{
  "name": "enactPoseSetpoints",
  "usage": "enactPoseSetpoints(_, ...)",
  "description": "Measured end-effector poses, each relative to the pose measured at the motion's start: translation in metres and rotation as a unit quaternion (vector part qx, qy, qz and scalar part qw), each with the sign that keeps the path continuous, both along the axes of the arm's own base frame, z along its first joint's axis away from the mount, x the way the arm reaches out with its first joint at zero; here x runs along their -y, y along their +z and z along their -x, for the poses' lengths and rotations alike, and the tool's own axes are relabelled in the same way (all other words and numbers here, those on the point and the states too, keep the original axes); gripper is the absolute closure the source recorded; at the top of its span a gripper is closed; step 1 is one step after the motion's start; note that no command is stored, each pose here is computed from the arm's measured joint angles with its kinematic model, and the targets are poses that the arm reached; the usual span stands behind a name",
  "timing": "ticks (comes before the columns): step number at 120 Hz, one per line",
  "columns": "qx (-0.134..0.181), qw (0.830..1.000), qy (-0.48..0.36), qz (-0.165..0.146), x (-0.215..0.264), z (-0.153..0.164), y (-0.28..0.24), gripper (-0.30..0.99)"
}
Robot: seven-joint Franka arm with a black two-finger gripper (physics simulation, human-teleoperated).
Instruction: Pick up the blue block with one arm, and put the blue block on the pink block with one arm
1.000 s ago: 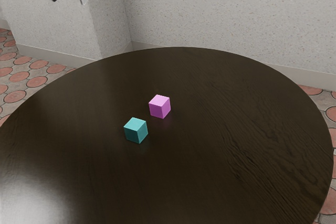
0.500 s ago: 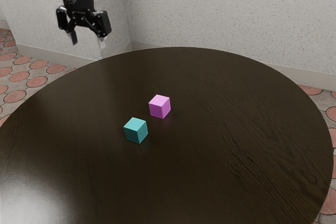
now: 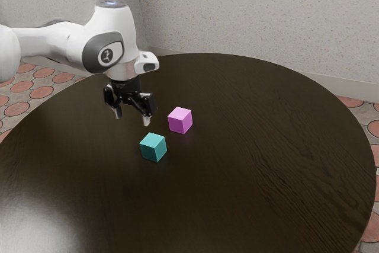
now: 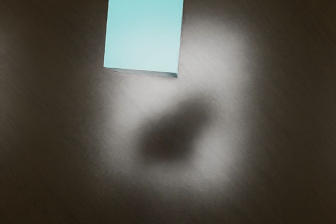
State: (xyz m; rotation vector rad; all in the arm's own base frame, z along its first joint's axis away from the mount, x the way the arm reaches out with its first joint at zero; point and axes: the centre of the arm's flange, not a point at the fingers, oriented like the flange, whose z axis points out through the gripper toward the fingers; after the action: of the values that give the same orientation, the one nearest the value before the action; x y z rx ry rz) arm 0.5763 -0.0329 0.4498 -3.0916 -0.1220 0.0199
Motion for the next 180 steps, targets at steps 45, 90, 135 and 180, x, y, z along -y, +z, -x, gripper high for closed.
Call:
enactPoseSetpoints(45, 0.039, 0.998, -0.041, -0.011, -0.010, -0.018, -0.039, 0.00)
enactPoseSetpoints(90, 0.036, 0.997, -0.071, -0.016, -0.015, -0.038, -0.090, 0.00)
enactPoseSetpoints(135, 0.035, 0.996, -0.077, -0.016, -0.028, -0.067, -0.124, 0.00)
enactPoseSetpoints(180, 0.039, 0.996, -0.081, -0.014, -0.031, -0.088, -0.138, 0.00)
